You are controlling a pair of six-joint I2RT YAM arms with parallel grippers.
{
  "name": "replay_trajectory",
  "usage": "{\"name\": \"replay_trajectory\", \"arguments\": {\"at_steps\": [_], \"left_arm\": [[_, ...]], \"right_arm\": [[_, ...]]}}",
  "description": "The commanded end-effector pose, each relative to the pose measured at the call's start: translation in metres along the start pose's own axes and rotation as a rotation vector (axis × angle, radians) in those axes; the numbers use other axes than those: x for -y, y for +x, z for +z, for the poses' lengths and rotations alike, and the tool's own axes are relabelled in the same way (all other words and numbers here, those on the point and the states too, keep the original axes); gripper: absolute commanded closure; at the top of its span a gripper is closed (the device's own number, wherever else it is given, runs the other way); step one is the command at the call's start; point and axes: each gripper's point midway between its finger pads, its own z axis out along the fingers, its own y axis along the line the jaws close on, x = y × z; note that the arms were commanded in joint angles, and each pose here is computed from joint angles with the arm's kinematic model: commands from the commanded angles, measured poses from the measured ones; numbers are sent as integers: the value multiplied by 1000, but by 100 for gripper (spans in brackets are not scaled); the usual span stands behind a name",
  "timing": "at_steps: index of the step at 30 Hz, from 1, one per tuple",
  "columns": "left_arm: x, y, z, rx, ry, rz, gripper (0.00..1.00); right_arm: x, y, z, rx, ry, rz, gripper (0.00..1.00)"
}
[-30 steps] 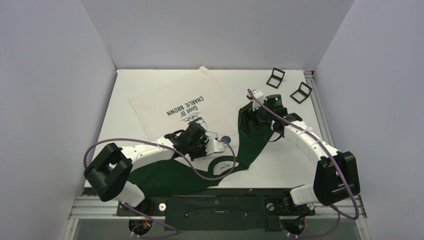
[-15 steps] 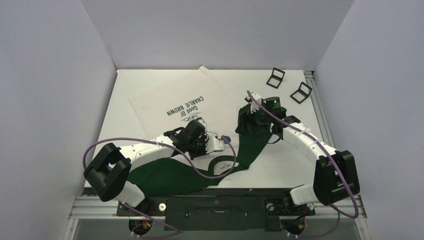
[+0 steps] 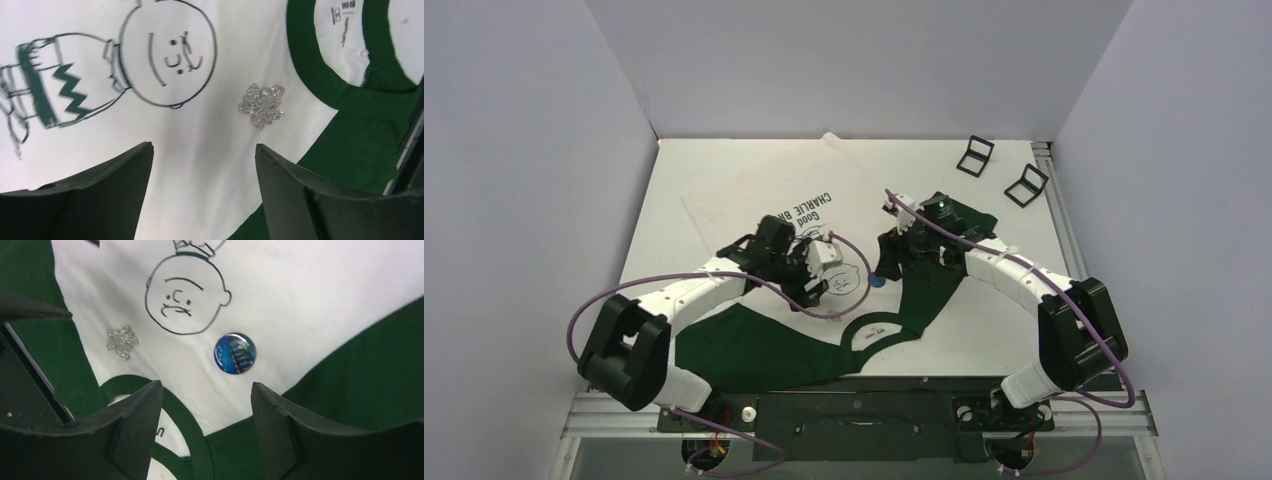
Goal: Remove the brooch from the garment
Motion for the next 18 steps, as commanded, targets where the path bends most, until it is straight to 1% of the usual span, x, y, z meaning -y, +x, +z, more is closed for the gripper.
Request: {"name": "replay_trajectory", "arguments": {"at_steps": [1,2,5,6,8,9,10,11,12,15,18], "left_arm": [[-11,-41,-48,240,57,-128,26],[-21,-38,-56,259,37,-173,26],[-43,-29,-71,312,-37,-305,24],[-59,-20,-77,332,-91,-350,23],[-81,-10,-92,380,-173,-484,22],[-97,0,-104,402,-231,-538,20],[-105,1,-111,428,-255,-591,19],[-121,15,-125,447,-304,-653,17],[-129,17,-132,471,-319,-703,17],[-149,38,-147,501,-348,-836,15],[-155,46,-148,503,-352,-899,15]], "right_arm": [[-19,-29,4,27,48,-109,42],[-23,-33,4,26,54,-130,42],[-45,-27,11,-36,93,-245,46],[-51,-30,12,-37,105,-274,48],[-65,-28,16,-61,133,-338,49],[-74,-23,20,-77,142,-372,50],[-87,-22,23,-81,132,-399,51],[-88,-18,26,-96,153,-411,51],[-99,-14,31,-111,144,-435,51],[-112,-12,38,-123,169,-474,51],[-126,-4,51,-157,173,-501,51]]}}
